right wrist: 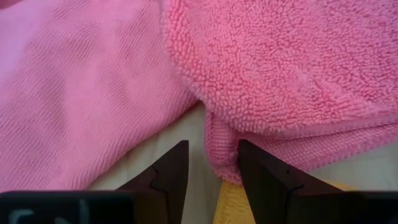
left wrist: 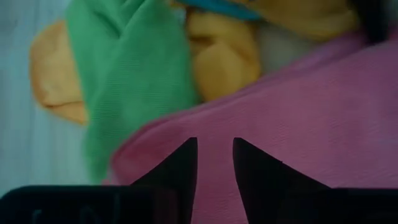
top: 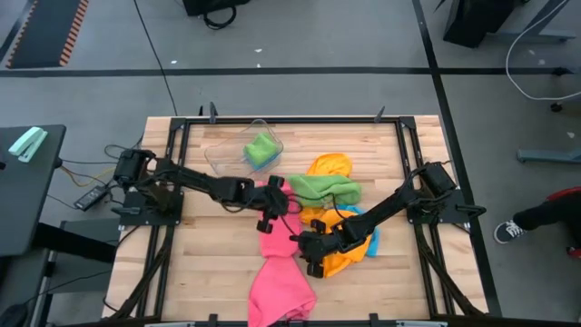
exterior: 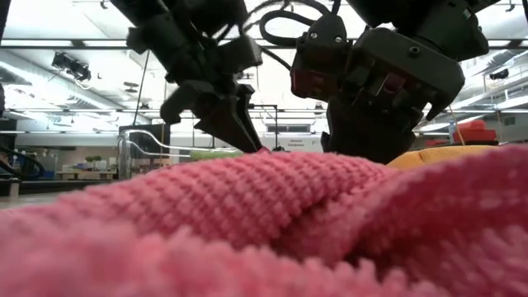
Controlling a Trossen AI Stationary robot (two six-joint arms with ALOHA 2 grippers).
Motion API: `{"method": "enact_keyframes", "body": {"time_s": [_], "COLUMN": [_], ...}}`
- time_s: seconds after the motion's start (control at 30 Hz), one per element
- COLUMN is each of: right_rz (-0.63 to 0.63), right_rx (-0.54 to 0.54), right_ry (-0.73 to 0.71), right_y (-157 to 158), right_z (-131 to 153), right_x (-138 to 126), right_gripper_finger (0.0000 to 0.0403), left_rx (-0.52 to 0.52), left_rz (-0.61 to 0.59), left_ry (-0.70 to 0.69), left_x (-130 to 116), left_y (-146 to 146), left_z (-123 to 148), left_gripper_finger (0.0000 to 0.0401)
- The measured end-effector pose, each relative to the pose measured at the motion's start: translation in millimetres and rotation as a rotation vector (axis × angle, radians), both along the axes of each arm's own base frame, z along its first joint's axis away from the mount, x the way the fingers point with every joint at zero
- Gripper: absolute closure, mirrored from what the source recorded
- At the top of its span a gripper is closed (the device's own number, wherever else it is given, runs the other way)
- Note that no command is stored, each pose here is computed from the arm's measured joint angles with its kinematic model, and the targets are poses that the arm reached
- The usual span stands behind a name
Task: Fold microfiber towels
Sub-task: Fold the left pink microfiber towel
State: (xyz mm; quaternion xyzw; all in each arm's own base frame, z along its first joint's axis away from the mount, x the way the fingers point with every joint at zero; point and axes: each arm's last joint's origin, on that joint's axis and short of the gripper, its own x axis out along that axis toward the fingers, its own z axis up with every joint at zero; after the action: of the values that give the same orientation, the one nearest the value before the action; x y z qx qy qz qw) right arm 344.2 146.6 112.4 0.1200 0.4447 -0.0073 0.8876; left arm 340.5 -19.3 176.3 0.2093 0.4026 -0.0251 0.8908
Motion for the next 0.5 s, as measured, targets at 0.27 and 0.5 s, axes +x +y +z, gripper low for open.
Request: {"method": "enact_keyframes", "body": {"time_s": [0.27, 0.5], "right_rz": [-0.009, -0.016], "right_rx": [-0.012, -0.018], "right_ry": [0.0, -0.001], "right_y": [0, 0], "right_z": [0, -1], "right_x": [-1, -1], "right_gripper_finger": [0.0256, 0.0256], "left_rx": [0.193, 0.124], "left_rz": [0.141, 0.198], "left_ry": [-0.008, -0.024], "left_x": [-1, -1], "left_y": [16, 19], "left_z": [4, 4], "left_gripper_finger": [0.0276, 0.024]}}
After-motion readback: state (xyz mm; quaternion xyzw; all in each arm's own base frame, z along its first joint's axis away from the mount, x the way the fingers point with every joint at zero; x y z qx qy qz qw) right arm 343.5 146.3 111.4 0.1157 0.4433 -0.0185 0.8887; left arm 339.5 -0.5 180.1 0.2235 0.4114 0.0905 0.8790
